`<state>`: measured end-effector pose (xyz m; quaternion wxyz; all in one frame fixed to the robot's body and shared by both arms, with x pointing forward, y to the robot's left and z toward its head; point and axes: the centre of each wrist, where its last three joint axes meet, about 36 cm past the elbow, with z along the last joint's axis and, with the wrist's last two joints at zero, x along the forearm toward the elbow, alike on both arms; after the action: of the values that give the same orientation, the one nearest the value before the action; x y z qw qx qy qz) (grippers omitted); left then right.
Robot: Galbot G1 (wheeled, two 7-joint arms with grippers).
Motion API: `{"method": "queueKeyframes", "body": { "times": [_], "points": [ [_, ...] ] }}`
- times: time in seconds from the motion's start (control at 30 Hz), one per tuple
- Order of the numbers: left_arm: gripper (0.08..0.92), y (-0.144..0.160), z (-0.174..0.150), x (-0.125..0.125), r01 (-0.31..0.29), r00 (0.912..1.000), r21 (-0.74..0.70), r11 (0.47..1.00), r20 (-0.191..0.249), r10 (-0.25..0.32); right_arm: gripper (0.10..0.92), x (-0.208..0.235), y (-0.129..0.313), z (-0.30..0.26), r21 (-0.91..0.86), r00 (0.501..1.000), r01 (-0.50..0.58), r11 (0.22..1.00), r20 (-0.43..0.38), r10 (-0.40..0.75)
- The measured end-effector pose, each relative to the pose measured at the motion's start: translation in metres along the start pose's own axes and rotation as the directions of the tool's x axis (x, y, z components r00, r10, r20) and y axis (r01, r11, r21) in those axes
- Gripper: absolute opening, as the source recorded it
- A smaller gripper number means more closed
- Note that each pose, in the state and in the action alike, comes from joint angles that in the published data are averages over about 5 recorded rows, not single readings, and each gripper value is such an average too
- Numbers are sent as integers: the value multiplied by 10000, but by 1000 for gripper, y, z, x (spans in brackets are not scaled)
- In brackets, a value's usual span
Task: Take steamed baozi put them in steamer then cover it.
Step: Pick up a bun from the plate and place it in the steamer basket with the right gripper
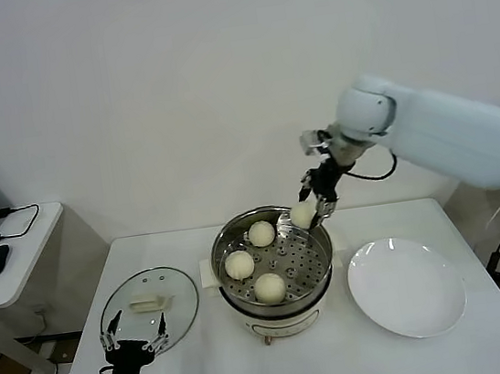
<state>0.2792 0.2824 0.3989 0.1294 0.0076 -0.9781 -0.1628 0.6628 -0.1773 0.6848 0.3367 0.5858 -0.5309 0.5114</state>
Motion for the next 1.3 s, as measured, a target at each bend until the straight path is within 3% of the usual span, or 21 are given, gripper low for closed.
{"method": "queueKeyframes", "body": {
  "times": [0.5,1.0,1.13,1.3],
  "points": [
    [823,-1,3,-2,15,10000,63,10000,-74,-15,619,-67,2,-18,-181,9955,539,9984,-770,-552],
    [823,-4,8,-5,-18,9998,90,10000,-180,20,619,-104,7,-18,-501,9910,539,9973,-1201,-596],
    [823,-4,9,-6,-27,9998,99,9999,-176,29,660,-109,8,-18,-584,9913,462,9972,-1203,-529],
    [823,-4,8,-5,-32,9998,79,10000,-181,33,784,-107,9,-18,-679,9920,338,9971,-1192,-417]
  ]
}}
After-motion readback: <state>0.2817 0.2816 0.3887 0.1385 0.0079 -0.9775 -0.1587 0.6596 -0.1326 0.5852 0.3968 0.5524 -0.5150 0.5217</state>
